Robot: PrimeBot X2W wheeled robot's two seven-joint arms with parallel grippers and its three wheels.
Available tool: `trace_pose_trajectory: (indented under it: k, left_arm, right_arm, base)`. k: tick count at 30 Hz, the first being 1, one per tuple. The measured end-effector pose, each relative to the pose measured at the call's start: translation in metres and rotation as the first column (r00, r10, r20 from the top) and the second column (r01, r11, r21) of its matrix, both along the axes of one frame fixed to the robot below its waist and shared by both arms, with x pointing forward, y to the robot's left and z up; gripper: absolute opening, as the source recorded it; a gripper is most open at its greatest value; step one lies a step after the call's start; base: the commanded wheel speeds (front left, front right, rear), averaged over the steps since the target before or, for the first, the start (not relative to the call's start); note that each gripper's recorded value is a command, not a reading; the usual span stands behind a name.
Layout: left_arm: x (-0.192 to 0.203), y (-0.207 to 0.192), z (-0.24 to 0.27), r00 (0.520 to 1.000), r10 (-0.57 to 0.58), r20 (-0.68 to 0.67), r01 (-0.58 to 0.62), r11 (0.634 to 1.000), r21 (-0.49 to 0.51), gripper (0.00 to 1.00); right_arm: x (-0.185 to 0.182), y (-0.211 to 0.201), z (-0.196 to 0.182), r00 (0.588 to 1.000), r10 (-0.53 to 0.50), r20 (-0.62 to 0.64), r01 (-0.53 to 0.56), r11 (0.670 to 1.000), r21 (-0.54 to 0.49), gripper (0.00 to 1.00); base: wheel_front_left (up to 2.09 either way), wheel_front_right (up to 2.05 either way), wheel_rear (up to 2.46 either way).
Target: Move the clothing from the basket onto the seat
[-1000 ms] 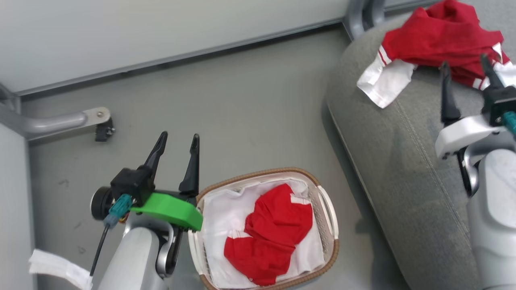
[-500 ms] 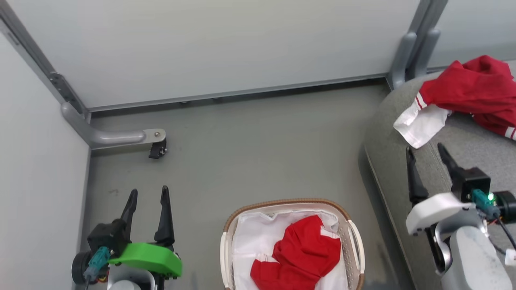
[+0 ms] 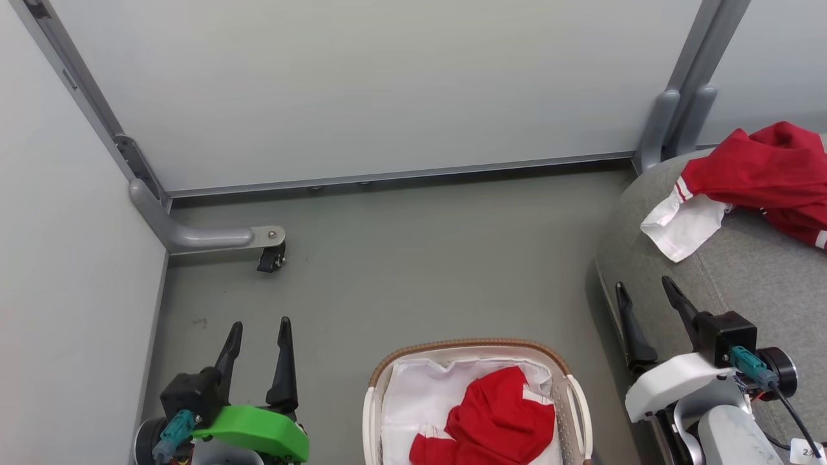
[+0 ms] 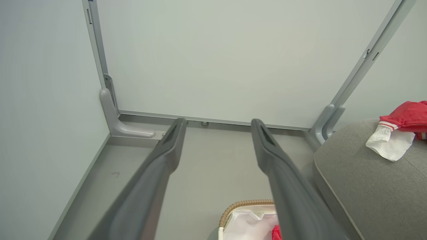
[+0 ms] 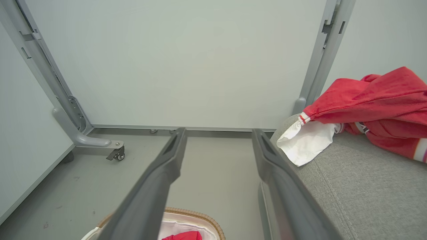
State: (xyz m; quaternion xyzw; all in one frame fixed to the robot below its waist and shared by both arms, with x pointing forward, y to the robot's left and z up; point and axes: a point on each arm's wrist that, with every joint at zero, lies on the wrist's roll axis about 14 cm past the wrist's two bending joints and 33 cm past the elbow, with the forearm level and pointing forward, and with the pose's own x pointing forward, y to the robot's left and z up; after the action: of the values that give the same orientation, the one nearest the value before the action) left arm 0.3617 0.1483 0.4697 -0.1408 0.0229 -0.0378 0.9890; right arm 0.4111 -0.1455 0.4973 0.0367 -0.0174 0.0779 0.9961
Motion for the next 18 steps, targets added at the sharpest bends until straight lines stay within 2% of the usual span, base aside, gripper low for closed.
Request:
trace_pose_trajectory:
  k: [18]
  left_arm:
    - [-0.0026,-0.0048,-0.0014,1.0,-0.016,-0.005,0.016,1.0,0.001,1.0]
  right_arm:
    - [-0.0071,0.0008,0.0016,1.0,0.003,0.003,-0.003,1.0,0.011,1.0]
  base:
    - [0.0,0.0,0.0]
